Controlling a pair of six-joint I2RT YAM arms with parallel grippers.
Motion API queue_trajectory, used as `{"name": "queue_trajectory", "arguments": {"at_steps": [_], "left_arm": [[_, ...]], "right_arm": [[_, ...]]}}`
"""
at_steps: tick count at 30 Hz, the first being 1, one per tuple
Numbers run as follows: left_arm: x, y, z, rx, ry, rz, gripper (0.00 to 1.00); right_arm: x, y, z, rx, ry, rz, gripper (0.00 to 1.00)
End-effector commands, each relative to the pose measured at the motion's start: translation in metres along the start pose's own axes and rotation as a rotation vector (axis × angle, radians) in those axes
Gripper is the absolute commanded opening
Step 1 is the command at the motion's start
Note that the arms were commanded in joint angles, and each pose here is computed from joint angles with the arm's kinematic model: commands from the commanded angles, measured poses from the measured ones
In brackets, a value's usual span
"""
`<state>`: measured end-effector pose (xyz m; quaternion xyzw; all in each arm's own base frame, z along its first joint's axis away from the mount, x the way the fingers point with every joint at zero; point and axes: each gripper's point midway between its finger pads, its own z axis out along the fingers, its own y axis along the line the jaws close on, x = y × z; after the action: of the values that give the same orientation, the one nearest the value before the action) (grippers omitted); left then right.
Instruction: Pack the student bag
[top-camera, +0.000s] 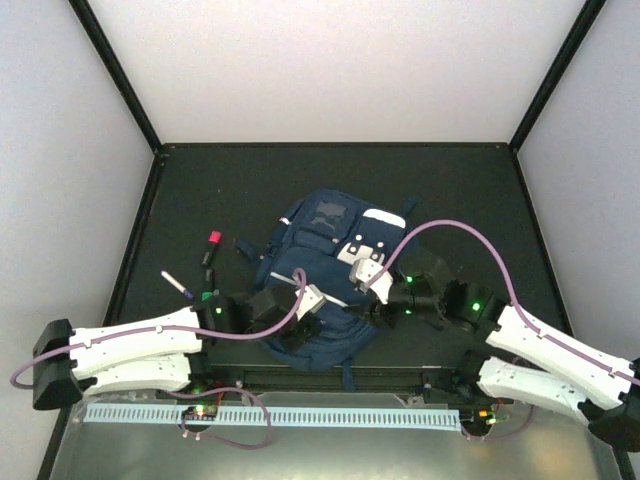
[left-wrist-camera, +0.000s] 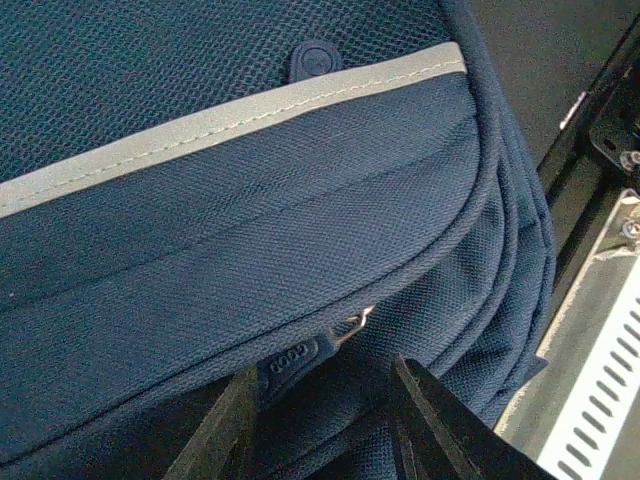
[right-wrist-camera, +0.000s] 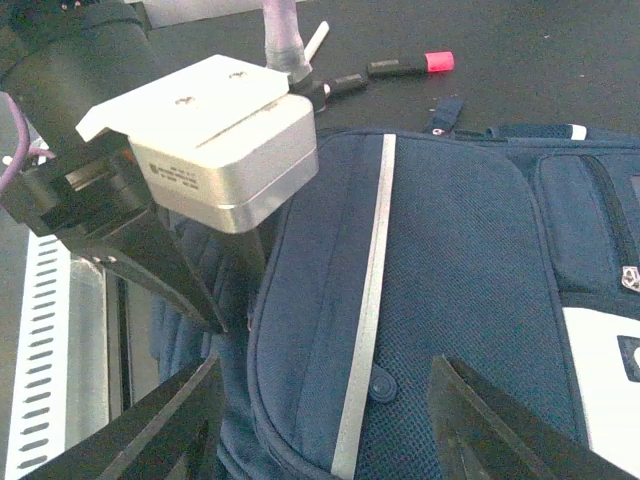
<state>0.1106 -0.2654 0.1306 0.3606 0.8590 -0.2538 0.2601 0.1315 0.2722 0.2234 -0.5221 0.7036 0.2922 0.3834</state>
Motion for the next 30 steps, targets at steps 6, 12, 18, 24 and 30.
{"name": "queue_trajectory", "arguments": {"at_steps": [6,12,18,24,30], "left_arm": [[-0.004,0.015,0.003,-0.082,-0.047,-0.007,0.32],[-0.007,0.016,0.012,-0.092,-0.061,-0.007,0.28],[-0.009,0.019,0.02,-0.107,-0.079,0.002,0.2],[-0.019,0.023,0.017,-0.147,-0.092,0.016,0.02],[-0.025,0.022,-0.007,-0.141,-0.129,0.011,0.01]], "right_arm": [[0.008,-0.004,0.001,0.032,-0.001,-0.033,0.59],[0.006,0.0,0.001,0.009,-0.019,-0.035,0.59],[0.018,0.005,0.007,-0.016,-0.005,-0.044,0.59],[0.029,0.008,0.018,0.003,0.009,-0.101,0.59],[0.036,0.016,0.03,0.001,0.059,-0.193,0.59]]}}
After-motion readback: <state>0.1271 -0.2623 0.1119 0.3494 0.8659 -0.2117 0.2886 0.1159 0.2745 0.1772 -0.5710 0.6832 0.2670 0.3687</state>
